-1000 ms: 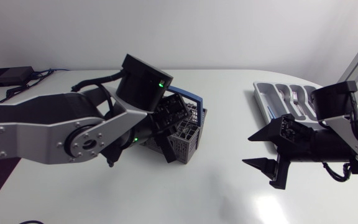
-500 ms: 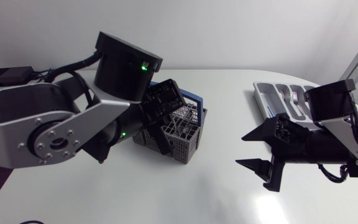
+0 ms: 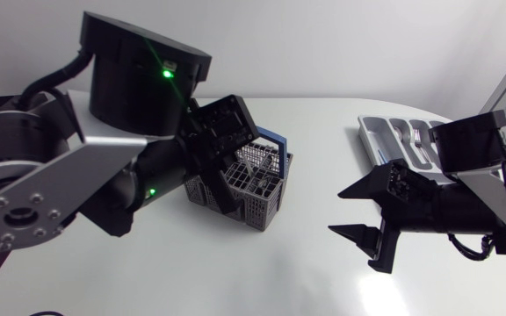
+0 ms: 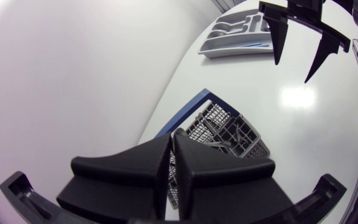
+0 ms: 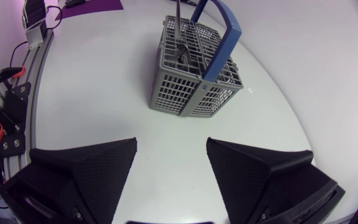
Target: Unload the cutlery basket into the drawer organizer.
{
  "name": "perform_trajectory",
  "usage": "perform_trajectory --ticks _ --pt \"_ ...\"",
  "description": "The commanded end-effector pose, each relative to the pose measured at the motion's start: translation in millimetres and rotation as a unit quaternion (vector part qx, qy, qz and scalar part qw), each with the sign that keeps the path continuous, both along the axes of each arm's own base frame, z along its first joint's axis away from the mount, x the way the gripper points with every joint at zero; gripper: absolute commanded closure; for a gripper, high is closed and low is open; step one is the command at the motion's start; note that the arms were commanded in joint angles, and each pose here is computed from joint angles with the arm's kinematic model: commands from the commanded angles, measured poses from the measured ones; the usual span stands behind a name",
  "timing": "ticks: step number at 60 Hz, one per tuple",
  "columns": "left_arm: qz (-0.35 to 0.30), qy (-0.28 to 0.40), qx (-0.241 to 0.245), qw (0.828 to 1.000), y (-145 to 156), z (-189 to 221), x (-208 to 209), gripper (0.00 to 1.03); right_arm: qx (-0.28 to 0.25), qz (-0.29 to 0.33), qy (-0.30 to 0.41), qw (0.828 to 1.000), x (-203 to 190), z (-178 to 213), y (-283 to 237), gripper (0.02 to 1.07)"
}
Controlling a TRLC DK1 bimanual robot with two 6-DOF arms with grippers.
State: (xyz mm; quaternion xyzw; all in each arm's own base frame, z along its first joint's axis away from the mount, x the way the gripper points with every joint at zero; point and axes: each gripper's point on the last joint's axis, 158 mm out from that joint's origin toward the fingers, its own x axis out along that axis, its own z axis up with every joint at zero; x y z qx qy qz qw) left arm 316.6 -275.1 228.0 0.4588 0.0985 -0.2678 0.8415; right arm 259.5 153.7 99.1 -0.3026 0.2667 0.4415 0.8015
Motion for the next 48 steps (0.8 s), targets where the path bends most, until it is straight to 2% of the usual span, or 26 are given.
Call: perform_trajectory --ticks 1,9,28,48 --pt "-0.001 -0.017 -0.004 1.000 3 17 -5 1.00 0.011 -0.011 0.000 1.000 1 7 3 0.25" --pt "-0.006 -0.004 -0.019 1.000 0 21 -14 1.00 0.034 -0.020 -0.001 0.999 2 20 7 0.25" --pt "-0.018 0.097 -0.089 0.991 -20 2 -30 1.00 0.086 -0.027 0.007 0.996 -2 48 23 0.25" --pt "0.012 0.215 -0.156 0.964 -30 -20 -16 1.00 0.118 -0.021 0.035 0.992 -6 62 52 0.26"
